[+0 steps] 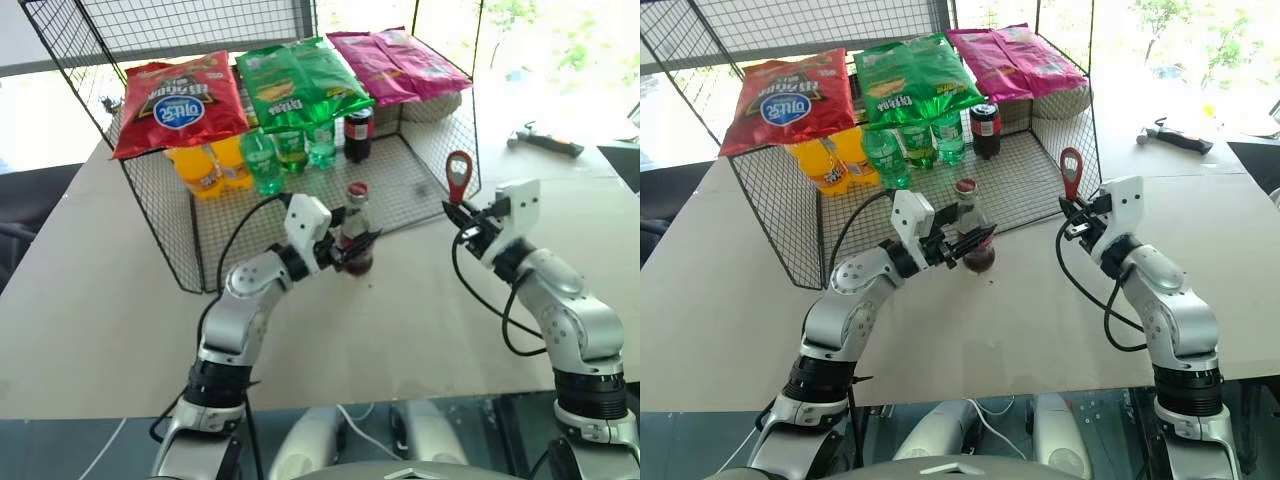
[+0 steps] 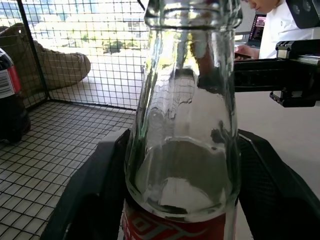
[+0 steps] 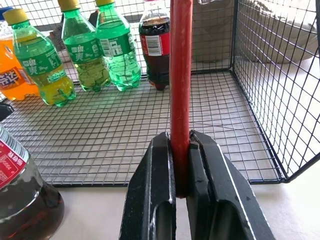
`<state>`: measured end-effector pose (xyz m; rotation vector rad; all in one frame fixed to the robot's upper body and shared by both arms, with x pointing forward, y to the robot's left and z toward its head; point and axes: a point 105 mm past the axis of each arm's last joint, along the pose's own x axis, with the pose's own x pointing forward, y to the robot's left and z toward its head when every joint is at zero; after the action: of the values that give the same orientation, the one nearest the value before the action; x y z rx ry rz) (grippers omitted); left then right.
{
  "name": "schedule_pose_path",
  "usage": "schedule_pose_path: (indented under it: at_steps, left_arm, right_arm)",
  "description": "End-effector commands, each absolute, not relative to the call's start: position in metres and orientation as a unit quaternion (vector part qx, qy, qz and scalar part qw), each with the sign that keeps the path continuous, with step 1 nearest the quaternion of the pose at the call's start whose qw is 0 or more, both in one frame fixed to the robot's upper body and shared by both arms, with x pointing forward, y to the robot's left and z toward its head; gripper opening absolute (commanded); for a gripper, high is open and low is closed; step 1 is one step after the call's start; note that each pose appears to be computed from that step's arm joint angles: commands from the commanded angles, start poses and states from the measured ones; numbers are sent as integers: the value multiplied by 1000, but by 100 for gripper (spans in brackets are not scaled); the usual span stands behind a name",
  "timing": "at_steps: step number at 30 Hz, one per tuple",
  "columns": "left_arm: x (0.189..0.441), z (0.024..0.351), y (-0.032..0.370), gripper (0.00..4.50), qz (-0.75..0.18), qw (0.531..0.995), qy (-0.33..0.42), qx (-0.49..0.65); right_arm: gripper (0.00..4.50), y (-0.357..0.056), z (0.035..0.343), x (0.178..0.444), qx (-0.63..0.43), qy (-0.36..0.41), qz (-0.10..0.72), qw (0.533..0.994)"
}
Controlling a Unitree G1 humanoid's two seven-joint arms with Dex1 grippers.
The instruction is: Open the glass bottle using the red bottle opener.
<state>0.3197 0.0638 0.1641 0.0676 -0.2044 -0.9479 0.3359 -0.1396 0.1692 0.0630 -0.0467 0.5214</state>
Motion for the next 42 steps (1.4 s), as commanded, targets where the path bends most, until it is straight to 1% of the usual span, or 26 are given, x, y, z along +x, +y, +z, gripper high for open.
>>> schedule_pose_path:
  at_steps: [1, 5, 11, 16, 26, 27, 29, 30, 32, 33, 37, 42]
  left_arm:
    - [314, 179, 59, 443, -466, 874, -132, 31]
    - [314, 182, 59, 443, -462, 875, -143, 28]
    - [310, 200, 61, 443, -452, 871, -192, 17]
    - [310, 199, 61, 443, -449, 872, -193, 2]
    - [309, 191, 60, 443, -452, 872, -186, 10]
    - [309, 191, 60, 421, -452, 873, -185, 7]
    - [309, 187, 61, 360, -452, 874, -179, 9]
    - [309, 186, 62, 318, -452, 874, -176, 10]
    - [309, 184, 62, 210, -452, 875, -171, 12]
    - [310, 181, 62, 171, -450, 877, -166, 15]
    - [310, 172, 64, 171, -449, 880, -150, 29]
    - [310, 168, 65, 171, -446, 883, -144, 31]
  right_arm:
    - [0, -138, 185, 335, 23, -56, 264, 963]
    - [0, -138, 185, 335, 23, -55, 265, 962]
    - [0, -138, 184, 336, 24, -55, 265, 962]
    - [0, -137, 184, 336, 24, -54, 267, 962]
    - [0, -134, 185, 336, 21, -56, 273, 960]
    - [0, -133, 185, 335, 18, -56, 276, 959]
    - [0, -128, 187, 334, 9, -59, 285, 957]
    - [0, -126, 188, 334, 5, -59, 288, 956]
    - [0, -124, 188, 334, -1, -60, 293, 954]
    - [0, -121, 188, 333, -5, -60, 298, 953]
    - [0, -111, 190, 331, -21, -65, 316, 946]
    - [0, -90, 194, 324, -71, -80, 357, 928]
